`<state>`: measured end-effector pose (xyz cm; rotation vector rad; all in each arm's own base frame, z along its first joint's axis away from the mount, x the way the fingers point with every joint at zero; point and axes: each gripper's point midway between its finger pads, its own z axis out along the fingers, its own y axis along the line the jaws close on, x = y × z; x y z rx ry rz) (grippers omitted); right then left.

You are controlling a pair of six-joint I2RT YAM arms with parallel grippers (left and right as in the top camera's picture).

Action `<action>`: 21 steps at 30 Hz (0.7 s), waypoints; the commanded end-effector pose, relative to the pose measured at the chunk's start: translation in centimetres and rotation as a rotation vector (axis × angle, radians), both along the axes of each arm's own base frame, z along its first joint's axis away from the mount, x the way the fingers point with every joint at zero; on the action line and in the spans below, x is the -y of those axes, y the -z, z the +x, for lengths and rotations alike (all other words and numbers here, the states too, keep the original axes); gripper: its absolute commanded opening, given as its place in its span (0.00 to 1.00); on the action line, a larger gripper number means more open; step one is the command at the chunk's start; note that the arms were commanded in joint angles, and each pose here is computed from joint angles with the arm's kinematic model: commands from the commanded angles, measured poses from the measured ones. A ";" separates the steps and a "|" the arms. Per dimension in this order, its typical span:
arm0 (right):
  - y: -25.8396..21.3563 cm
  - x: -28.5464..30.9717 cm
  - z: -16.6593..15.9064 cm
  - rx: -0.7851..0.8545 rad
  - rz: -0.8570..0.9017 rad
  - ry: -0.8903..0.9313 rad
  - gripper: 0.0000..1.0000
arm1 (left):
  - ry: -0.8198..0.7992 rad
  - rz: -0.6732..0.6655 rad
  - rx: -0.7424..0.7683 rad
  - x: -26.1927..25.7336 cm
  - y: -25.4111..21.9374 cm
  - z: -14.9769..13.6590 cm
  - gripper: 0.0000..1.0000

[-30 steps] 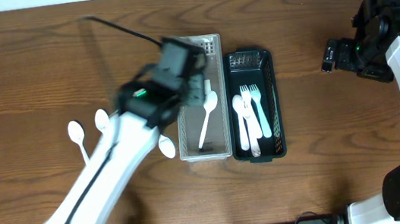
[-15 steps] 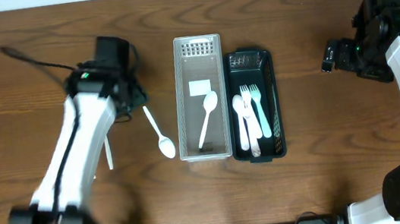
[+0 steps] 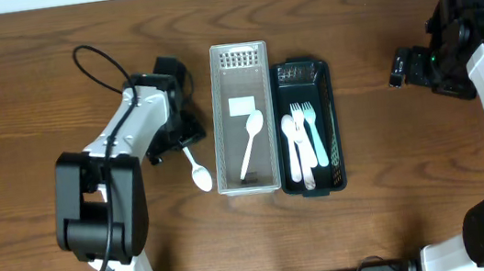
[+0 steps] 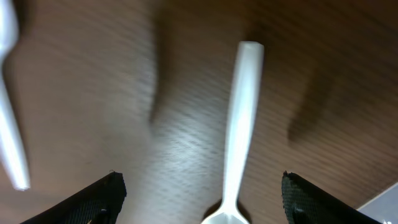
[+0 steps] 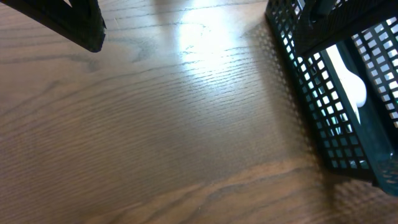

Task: Pack container
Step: 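Move the left gripper to the next white spoon and grasp it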

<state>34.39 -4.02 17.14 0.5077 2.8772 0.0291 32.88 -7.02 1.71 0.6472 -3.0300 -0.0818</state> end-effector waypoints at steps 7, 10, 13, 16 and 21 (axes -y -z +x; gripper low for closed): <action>0.1 0.0 -0.1 -0.003 0.003 -0.006 0.99 | 0.092 -0.070 -0.051 1.1 2.7 -1.6 0.83; 0.1 0.0 -0.1 -0.003 0.003 -0.006 0.99 | 0.099 -0.069 -0.063 1.0 3.4 -2.3 0.83; 0.1 0.0 -0.1 -0.003 0.003 -0.006 0.99 | 0.098 -0.067 -0.071 0.8 4.0 -2.9 0.83; 0.1 0.0 -0.1 -0.004 0.003 -0.006 0.99 | 0.098 -0.067 -0.072 0.8 4.1 -2.9 0.83; 0.1 0.0 -0.1 -0.003 0.003 -0.006 0.99 | 0.098 -0.066 -0.073 0.8 4.1 -3.0 0.43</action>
